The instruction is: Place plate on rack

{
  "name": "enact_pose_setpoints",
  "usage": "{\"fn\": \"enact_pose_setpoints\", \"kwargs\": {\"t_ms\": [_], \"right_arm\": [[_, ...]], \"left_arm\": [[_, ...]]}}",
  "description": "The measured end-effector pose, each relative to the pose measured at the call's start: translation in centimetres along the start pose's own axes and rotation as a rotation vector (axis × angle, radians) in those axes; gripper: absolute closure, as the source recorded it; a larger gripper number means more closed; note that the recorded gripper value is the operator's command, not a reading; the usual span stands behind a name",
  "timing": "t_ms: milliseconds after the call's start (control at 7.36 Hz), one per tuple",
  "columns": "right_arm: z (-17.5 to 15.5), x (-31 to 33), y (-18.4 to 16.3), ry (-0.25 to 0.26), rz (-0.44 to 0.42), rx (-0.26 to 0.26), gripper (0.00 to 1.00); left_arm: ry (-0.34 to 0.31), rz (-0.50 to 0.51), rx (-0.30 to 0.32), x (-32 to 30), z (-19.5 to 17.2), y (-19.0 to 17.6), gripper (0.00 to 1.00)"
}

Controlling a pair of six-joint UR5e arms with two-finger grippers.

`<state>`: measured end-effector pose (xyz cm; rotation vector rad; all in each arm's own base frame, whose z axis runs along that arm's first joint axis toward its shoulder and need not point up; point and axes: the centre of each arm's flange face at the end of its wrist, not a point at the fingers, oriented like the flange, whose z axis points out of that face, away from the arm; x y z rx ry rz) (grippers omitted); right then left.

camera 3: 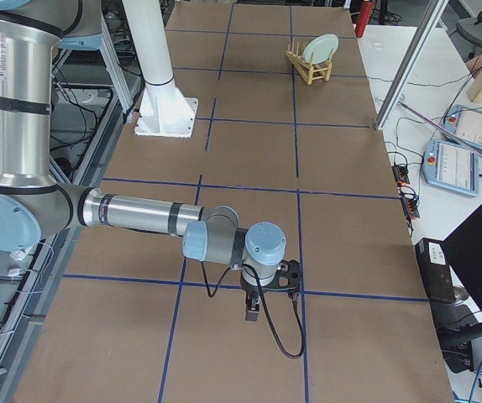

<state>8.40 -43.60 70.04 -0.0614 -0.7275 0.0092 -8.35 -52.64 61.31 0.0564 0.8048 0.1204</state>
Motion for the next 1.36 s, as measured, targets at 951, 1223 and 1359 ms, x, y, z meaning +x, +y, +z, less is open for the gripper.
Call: {"fn": "enact_pose_setpoints", "kwargs": {"t_ms": [951,1223,1359], "right_arm": [[0.00,0.00,0.00,0.000,0.000,0.000,0.00],[-0.01,-0.01,0.00,0.000,-0.001,0.001,0.00],[-0.01,-0.01,-0.01,0.000,0.000,0.001,0.00]], "left_arm": [[-0.016,0.103,0.098,-0.83,0.86,0.64,0.00],[-0.016,0.098,0.093,-1.04,0.98,0.87,0.00],[-0.016,0.097,0.092,-1.07,1.01,0.90,0.00]]}}
